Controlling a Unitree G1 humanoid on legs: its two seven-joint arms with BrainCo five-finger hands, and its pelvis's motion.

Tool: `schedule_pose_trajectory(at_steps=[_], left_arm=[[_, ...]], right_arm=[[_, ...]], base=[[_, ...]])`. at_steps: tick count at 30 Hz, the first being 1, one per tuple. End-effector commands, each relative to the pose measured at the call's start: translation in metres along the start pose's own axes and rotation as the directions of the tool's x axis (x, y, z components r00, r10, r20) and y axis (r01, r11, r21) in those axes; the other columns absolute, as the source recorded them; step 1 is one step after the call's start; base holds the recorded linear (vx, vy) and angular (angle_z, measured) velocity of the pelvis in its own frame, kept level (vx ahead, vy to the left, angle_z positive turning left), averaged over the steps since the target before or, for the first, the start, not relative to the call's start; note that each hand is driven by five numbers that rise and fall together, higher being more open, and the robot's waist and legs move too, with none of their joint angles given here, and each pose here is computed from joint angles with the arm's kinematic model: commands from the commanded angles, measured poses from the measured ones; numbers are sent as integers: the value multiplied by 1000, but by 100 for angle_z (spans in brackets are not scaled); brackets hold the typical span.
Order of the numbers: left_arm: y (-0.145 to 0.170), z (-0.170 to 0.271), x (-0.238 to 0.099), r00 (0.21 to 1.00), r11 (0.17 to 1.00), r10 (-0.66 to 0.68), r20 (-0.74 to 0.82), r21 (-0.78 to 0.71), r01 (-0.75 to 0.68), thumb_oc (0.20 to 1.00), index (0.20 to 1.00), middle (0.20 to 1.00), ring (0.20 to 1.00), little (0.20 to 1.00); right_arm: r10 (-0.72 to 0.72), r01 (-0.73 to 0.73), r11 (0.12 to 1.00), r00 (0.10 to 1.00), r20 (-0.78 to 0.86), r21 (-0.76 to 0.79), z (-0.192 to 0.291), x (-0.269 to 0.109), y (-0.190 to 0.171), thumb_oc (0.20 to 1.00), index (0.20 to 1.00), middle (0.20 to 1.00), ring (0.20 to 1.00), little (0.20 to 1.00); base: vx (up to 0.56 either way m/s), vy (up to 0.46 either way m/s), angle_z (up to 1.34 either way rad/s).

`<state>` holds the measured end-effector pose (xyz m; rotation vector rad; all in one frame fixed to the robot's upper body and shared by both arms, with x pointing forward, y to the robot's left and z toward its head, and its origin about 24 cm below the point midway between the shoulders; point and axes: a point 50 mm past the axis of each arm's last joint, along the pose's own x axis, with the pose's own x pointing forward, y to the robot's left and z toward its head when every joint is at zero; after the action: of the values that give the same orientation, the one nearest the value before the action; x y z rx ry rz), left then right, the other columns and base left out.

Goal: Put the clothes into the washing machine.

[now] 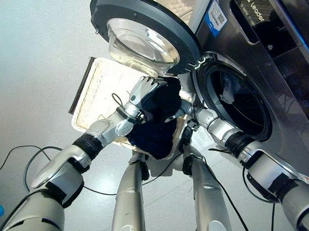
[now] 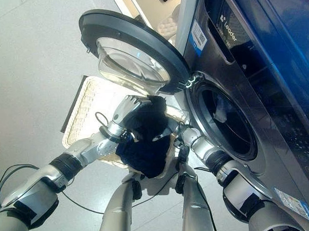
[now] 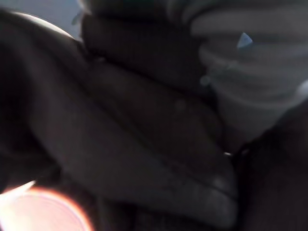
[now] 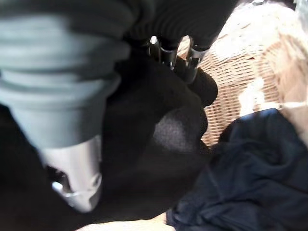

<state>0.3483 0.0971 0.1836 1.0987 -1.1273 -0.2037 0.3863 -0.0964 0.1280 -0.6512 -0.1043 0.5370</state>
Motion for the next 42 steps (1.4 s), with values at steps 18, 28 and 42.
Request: schedule_pose_trajectory(at_steps=[18,28,42], left_arm=[[5,42,33,986,969,131,106,-222,-105,200,200,200,200,200],[-3,29,27,994,979,108,16,-176,-104,200,200,200,200,200],[-21,10,14,995,996,-34,-98,-90,25,1000,1000,1000,1000,1000]], right_arm=[[-249,-24,852,860,445,523,72,-3,-25,200,200,200,200,200],[-363,-45,775,784,503,630,82,-8,-33,200,200,200,200,200],[-469,-115,663,706,530,740,77,-16,-34,200,200,200,200,200]], base=[[0,0,0],[1,1,0],[4,9,-3]])
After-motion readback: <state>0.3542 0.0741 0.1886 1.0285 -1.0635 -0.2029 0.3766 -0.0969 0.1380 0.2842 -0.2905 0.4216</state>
